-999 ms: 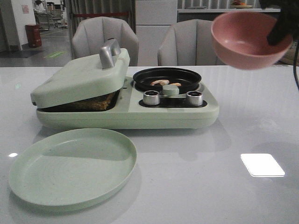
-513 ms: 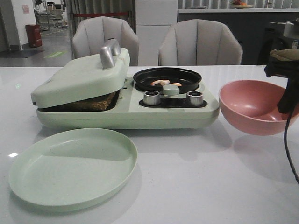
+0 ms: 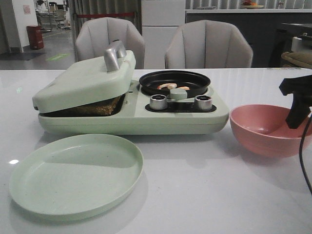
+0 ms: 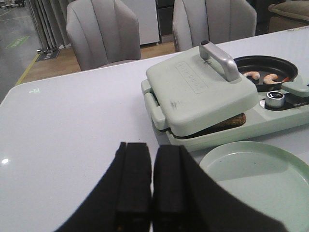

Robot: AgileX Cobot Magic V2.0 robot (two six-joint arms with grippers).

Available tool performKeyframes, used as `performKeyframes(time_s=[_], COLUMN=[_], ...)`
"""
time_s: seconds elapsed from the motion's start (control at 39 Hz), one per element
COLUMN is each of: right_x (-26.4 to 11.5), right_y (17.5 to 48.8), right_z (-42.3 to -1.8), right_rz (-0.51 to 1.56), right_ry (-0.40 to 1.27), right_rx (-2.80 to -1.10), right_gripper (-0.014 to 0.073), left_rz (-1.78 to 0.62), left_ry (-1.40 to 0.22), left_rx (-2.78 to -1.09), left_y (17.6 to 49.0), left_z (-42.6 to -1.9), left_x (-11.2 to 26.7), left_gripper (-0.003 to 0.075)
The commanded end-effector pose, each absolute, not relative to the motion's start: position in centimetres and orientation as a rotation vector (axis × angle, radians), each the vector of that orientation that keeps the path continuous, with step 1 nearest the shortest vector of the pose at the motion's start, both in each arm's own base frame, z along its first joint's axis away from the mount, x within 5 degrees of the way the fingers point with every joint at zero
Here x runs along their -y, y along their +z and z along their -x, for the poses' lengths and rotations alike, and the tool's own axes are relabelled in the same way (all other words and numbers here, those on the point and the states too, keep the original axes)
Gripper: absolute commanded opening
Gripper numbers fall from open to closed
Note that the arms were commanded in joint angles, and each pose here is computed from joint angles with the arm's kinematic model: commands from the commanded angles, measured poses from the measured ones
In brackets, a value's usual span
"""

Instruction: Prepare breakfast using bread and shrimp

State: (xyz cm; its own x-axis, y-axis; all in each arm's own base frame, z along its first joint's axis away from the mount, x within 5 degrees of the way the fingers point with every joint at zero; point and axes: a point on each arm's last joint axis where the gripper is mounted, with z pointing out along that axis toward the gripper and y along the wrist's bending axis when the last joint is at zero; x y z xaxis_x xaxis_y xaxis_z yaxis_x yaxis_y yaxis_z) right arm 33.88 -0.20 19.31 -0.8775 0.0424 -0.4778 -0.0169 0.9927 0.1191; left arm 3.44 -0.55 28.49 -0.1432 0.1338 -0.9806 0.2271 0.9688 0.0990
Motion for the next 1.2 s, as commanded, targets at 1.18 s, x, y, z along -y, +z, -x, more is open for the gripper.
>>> performKeyframes(time_s=[1.18], right_x=[-3.2], right_y=[33.9], right_z=[-12.2], right_rz=[0.05], right_ry=[0.332], right_rx=[-1.482], right_gripper=[0.0489], left_rz=[-0.254], left_ry=[-0.114], left_rx=[-1.634], left_y=[29.9], left_z=[-3.4], left_x=[0.7], left_gripper=[0.0114])
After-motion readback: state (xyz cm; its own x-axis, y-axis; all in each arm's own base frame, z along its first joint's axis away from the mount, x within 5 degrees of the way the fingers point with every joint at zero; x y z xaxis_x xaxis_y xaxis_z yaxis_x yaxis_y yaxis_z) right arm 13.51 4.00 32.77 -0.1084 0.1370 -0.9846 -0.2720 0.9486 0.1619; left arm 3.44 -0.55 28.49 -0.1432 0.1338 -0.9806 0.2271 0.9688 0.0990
